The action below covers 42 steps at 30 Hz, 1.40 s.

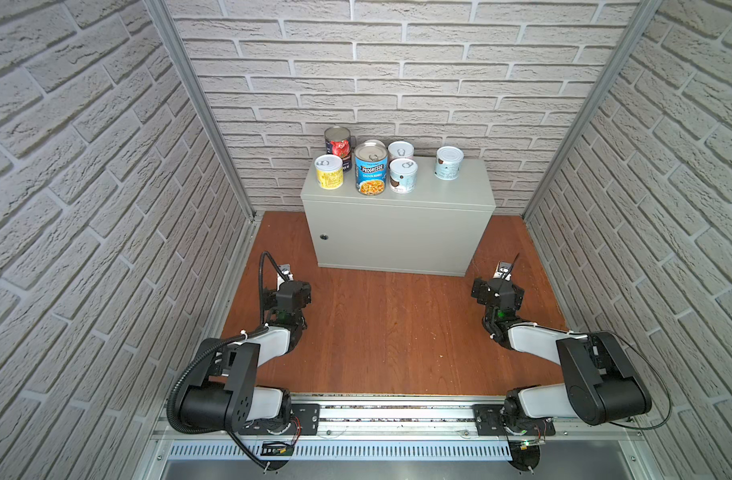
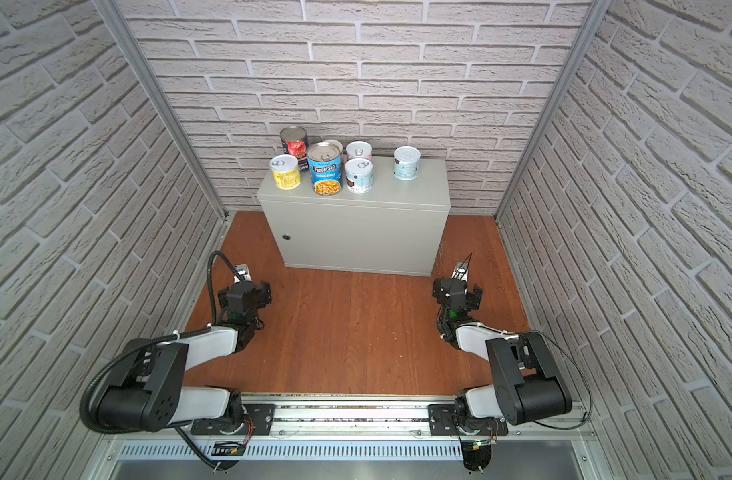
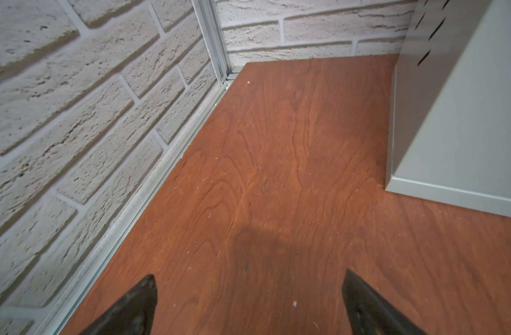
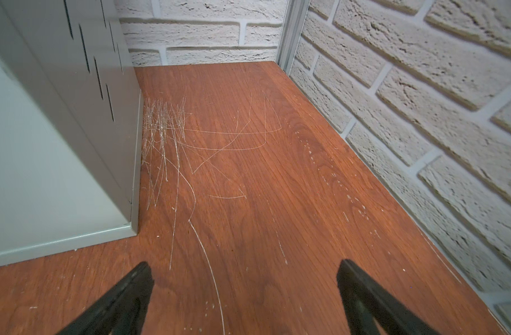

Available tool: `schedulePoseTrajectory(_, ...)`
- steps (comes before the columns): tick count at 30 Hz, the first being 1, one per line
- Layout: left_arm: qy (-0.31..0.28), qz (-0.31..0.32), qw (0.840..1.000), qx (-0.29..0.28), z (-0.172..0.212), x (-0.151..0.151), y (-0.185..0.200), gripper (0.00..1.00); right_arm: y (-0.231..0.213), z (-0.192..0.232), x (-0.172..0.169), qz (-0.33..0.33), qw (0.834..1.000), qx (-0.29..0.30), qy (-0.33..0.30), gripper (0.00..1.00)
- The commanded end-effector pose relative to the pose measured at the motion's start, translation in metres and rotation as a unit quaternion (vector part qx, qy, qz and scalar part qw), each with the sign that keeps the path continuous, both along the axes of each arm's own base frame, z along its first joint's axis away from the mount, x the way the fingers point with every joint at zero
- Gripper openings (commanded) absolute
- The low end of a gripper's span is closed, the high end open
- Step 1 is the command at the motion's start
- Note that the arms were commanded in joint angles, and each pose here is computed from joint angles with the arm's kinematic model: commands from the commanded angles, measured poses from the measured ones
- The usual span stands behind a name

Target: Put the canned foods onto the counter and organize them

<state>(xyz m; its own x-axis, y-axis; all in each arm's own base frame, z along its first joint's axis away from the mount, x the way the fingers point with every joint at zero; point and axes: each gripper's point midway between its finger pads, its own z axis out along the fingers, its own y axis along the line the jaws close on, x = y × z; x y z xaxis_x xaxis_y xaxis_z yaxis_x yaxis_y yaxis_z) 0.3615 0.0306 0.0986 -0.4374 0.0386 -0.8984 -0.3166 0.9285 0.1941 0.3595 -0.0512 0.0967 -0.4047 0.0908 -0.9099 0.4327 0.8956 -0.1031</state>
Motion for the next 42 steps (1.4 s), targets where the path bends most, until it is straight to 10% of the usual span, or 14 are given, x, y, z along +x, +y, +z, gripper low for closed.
schedulePoseTrajectory(1,-0.021,-0.029,0.999,-0.002,0.016,0.017,-0.008,0.98,0.002,0.02,0.005,0.007,0.999,0.001,-0.043,1.0)
schedulePoseTrajectory(42,-0.012,-0.048,0.999,-0.003,0.0,0.041,0.014,0.98,0.052,0.002,0.021,0.171,0.984,0.005,-0.045,1.0)
